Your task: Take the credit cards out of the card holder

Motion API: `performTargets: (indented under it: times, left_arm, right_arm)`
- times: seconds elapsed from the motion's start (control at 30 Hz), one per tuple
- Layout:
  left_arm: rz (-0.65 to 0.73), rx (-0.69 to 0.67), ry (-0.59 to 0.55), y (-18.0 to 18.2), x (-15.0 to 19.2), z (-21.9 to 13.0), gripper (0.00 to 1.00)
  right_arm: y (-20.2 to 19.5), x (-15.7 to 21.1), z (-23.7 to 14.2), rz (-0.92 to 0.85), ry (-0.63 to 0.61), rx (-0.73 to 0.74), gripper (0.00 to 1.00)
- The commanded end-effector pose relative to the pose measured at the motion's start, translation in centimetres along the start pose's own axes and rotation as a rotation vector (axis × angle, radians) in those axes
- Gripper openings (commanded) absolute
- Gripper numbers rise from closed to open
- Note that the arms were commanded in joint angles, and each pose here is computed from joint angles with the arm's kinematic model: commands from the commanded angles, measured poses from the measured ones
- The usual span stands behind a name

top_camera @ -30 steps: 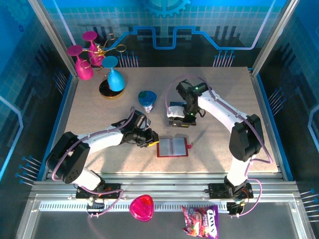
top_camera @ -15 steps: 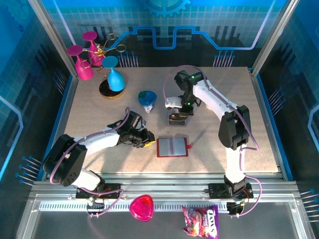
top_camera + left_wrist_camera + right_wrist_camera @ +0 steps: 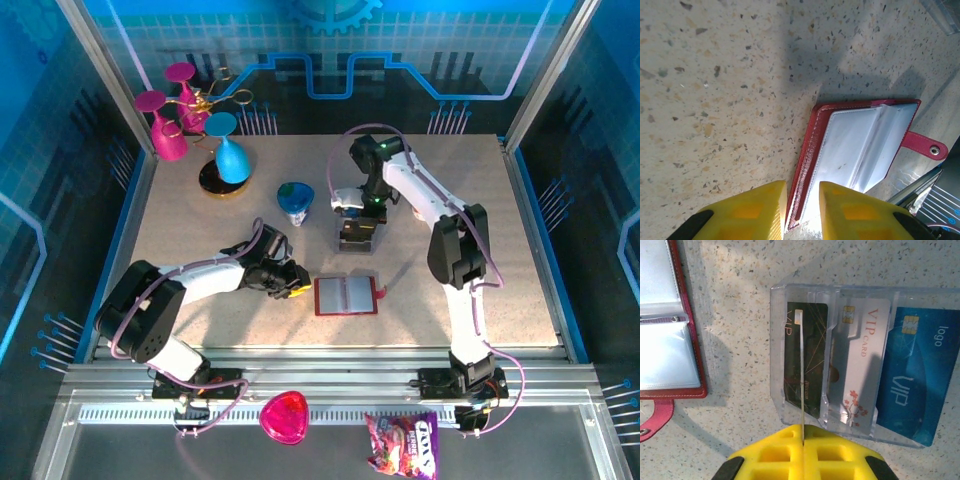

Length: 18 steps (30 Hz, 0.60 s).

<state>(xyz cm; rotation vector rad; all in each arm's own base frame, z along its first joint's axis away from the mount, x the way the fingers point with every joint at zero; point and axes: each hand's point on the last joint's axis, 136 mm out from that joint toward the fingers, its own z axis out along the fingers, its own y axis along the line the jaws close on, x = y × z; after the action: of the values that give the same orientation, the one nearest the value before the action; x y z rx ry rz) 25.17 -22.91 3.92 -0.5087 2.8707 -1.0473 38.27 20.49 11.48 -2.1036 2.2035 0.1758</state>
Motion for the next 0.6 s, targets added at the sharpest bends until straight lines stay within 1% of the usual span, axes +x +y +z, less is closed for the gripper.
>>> performTargets:
  times: [0.0, 0.3, 0.57]
  left_arm:
    - [0.004, 0.031, 0.003, -1.1, -0.6, -0.1, 0.24]
    - [0.001, 0.033, 0.002, -1.2, -0.8, 0.0, 0.24]
    - [-0.003, 0.027, 0.003, -0.7, -0.6, 0.0, 0.26]
  right_arm:
    - [0.2, 0.1, -0.1, -0.009, -0.012, -0.050, 0.00]
    - [0.0, 0.0, 0.8, -0.010, -0.017, -0.075, 0.00]
    - [0.1, 0.3, 3.0, 0.007, 0.000, -0.126, 0.00]
